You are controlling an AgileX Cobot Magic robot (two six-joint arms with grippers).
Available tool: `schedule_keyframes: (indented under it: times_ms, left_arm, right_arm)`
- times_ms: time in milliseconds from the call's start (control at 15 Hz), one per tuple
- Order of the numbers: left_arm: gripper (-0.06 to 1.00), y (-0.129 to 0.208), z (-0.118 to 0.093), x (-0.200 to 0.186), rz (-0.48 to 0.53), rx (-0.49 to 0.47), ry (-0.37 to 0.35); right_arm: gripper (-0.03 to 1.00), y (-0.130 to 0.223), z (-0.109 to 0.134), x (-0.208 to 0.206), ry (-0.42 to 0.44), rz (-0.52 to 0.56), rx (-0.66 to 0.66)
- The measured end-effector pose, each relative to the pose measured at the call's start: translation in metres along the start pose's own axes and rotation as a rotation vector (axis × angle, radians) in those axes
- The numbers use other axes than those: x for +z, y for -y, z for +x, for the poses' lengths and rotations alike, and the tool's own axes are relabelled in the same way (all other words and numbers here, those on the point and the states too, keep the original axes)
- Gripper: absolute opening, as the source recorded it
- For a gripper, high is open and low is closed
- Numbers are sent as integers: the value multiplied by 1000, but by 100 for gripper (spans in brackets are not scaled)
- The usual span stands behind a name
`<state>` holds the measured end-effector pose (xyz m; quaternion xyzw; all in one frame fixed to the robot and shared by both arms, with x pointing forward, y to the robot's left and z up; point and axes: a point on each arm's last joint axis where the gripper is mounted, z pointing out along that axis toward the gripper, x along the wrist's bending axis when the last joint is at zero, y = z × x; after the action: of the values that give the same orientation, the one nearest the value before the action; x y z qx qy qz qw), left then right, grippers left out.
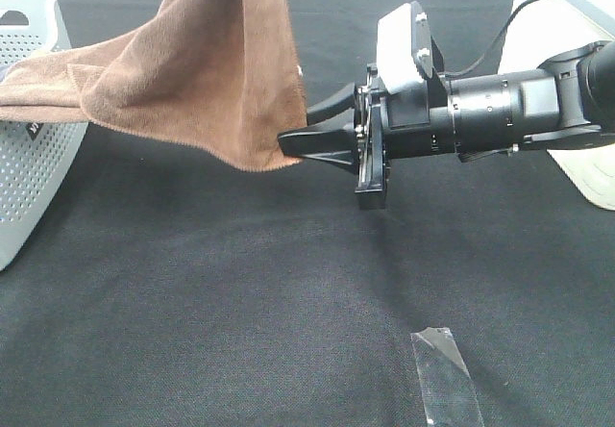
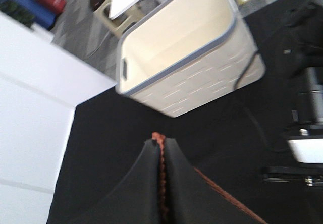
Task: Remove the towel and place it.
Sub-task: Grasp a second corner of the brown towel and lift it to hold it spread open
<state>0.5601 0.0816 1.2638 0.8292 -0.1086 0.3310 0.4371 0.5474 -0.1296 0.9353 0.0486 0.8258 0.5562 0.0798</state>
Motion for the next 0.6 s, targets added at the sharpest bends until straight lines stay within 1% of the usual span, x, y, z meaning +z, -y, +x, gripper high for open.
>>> schedule_keyframes:
  times_ms: [67, 200, 333, 400, 467, 533, 600]
  left_arm:
    - [0, 2, 5, 0, 20, -45, -57]
    - [0, 7, 15, -2, 64, -155, -168]
    - [0, 11, 24, -4, 84, -273, -282]
    - [0, 12, 29, -6, 79, -335, -342]
    - [0, 13, 36, -9, 57, -432, -426]
    - [0, 15, 39, -10, 52, -496, -475]
    - [0, 16, 41, -12, 56, -539, -513]
  right_arm:
    - [1, 0, 1, 0, -9, 1, 25]
    - [0, -4, 1, -2, -12, 0, 161]
    - [0, -23, 4, -13, 3, 10, 280]
    - [0, -39, 4, -22, 23, 42, 305]
    - [0, -65, 1, -39, 73, 144, 311]
    - [0, -86, -3, -52, 110, 238, 286]
    - [0, -108, -8, -67, 157, 325, 236]
